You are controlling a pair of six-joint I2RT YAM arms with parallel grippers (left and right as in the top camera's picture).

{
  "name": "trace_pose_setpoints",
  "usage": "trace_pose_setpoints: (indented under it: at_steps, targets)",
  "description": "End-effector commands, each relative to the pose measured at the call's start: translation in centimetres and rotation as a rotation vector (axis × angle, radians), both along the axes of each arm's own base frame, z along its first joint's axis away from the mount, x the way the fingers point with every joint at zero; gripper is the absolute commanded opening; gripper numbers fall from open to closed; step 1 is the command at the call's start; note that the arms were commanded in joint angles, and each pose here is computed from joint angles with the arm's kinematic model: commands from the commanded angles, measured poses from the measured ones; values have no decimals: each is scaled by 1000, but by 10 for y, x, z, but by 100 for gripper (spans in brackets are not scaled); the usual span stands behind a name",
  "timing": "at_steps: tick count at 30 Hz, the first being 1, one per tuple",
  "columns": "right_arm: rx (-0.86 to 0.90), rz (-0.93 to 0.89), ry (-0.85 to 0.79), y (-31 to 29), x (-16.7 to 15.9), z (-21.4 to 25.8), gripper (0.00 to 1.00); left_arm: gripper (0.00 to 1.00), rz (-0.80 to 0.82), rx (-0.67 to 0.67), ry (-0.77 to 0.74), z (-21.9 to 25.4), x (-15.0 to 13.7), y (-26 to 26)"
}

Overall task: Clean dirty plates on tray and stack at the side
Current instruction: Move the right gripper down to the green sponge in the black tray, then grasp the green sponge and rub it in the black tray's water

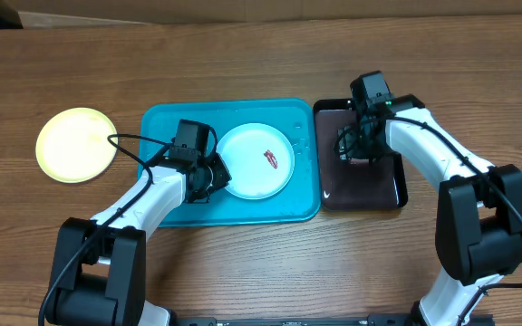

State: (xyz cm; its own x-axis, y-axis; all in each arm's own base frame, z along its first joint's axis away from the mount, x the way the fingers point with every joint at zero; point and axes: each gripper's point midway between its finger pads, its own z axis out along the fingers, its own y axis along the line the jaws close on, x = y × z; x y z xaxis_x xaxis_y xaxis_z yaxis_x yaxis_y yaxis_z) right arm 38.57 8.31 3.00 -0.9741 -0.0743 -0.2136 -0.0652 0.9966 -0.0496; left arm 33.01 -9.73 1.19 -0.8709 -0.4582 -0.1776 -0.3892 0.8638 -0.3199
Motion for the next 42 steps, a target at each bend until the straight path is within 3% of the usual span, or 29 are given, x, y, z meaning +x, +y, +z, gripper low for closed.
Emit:
trace_pose_setpoints:
  at_steps: [1, 9, 10, 12, 16, 18, 19, 31, 32, 33, 34, 36, 37, 38, 39, 40, 42]
  targets:
    - [-11, -14, -13, -5, -5, -5, 79, 25, -21, 18, -7, -1, 2, 0]
    - [0, -13, -34, -5, -8, -24, 76, 26, -20, 18, -7, -1, 2, 0]
    - [6, -11, -33, -4, -9, -25, 67, 26, -20, 18, -7, -1, 2, 0]
    - [12, -10, -31, -3, -9, -25, 4, 26, -20, 18, -7, -1, 2, 0]
    - [22, -8, -35, -1, -8, -25, 5, 26, -20, 18, -7, -1, 2, 0]
    - [25, -8, -44, -1, -6, -24, 68, 26, -20, 18, -7, -1, 2, 0]
    - [26, -8, -50, 0, -4, -24, 75, 26, -20, 18, -7, -1, 2, 0]
    - [43, -8, -115, 4, 11, -19, 75, 26, -20, 18, -6, -1, 2, 0]
    - [42, -7, -113, 4, 11, -21, 57, 26, -21, 18, -6, -1, 2, 0]
    - [42, -7, -112, 4, 11, -22, 15, 26, -20, 18, -6, -1, 2, 0]
    - [41, -7, -107, 3, 11, -24, 4, 26, -21, 18, -7, -1, 2, 0]
    - [40, -7, -102, 3, 10, -26, 4, 26, -20, 18, -6, -1, 2, 0]
    - [40, -7, -104, 3, 11, -26, 20, 26, -20, 18, -6, -1, 2, 0]
    - [41, -7, -109, 4, 12, -26, 46, 26, -21, 18, -6, -1, 2, 0]
    - [43, -7, -117, 4, 14, -25, 82, 26, -21, 18, -6, -1, 2, 0]
    - [47, -7, -131, 5, 17, -24, 89, 26, -20, 17, -7, -1, 2, -1]
    - [52, -7, -151, 6, 22, -22, 92, 26, -20, 18, -7, -1, 2, 0]
